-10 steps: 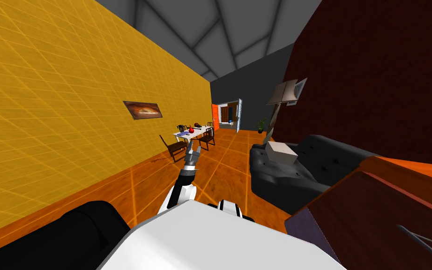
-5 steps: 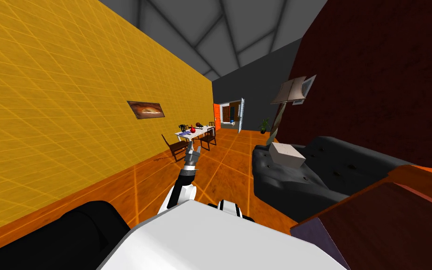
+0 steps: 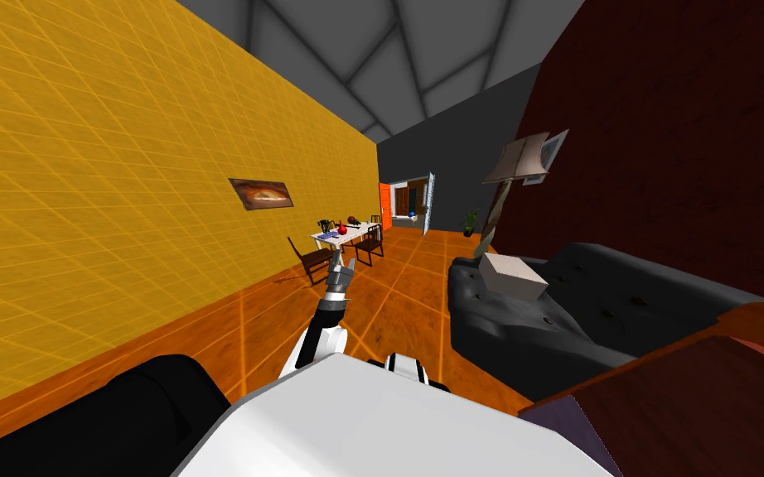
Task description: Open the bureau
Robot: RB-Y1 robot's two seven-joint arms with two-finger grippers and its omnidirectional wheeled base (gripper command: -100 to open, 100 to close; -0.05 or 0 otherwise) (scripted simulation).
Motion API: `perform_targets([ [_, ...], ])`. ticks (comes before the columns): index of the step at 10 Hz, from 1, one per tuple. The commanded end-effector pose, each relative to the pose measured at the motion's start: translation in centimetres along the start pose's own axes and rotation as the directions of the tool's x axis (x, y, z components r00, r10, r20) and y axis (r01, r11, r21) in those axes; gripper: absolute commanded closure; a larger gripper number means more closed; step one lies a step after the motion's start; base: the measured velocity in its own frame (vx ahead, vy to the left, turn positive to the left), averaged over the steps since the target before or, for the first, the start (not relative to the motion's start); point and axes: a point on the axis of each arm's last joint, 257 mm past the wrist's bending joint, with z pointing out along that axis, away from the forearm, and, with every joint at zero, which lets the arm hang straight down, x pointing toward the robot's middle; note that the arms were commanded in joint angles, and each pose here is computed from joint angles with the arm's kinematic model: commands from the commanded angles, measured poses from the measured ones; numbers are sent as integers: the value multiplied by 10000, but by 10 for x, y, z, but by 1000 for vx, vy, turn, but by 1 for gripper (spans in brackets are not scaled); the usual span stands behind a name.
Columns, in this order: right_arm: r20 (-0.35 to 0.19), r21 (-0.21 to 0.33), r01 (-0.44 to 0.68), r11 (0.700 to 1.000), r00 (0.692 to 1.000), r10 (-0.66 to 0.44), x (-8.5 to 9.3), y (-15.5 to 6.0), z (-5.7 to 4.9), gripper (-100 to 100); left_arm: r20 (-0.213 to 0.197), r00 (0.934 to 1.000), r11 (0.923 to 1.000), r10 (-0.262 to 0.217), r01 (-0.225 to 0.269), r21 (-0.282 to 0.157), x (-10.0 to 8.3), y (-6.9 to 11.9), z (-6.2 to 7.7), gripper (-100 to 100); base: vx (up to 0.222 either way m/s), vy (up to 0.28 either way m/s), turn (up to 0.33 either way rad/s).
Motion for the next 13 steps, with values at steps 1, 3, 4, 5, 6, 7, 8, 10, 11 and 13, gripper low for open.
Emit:
perform_targets([
  [1,31,3,9,10000,10000,-9,-3,-1,-1,100,1,10000,10000,-2,2,0,0,0,0,0,89,145,-15],
  [3,63,7,18,10000,10000,-18,-7,-2,-3,100,1,10000,10000,-3,3,1,0,0,0,0,59,160,-15],
  [4,78,8,22,10000,10000,-22,-8,-2,-3,100,1,10000,10000,-3,3,0,0,0,0,0,76,192,-12],
  [5,99,121,74,9999,9999,-75,-9,-7,-2,100,1,10000,10000,-3,3,0,0,0,0,0,37,98,0],
  [6,127,118,48,9999,9999,-50,-11,-6,-2,100,0,10000,10000,-1,1,0,0,0,0,0,13,120,7],
  [7,127,107,36,9999,9999,-37,-12,-5,-2,100,1,10000,10000,-2,2,0,0,0,0,0,46,195,8],
  [8,126,96,23,10000,9999,-24,-13,-4,-2,100,1,10000,10000,-3,3,0,0,0,0,0,78,216,-14],
  [10,164,228,74,9997,9998,-78,-16,-10,-1,100,1,10000,10000,-4,4,1,0,0,0,0,41,159,8],
  [11,279,297,145,9995,9995,-153,-23,-22,-8,-100,0,10000,10000,-1,1,0,0,0,0,0,28,17,-75],
  [13,354,331,228,9992,9991,-239,-29,-33,-15,-100,0,10000,10000,2,-2,-1,0,0,0,0,12,-26,-64],
])
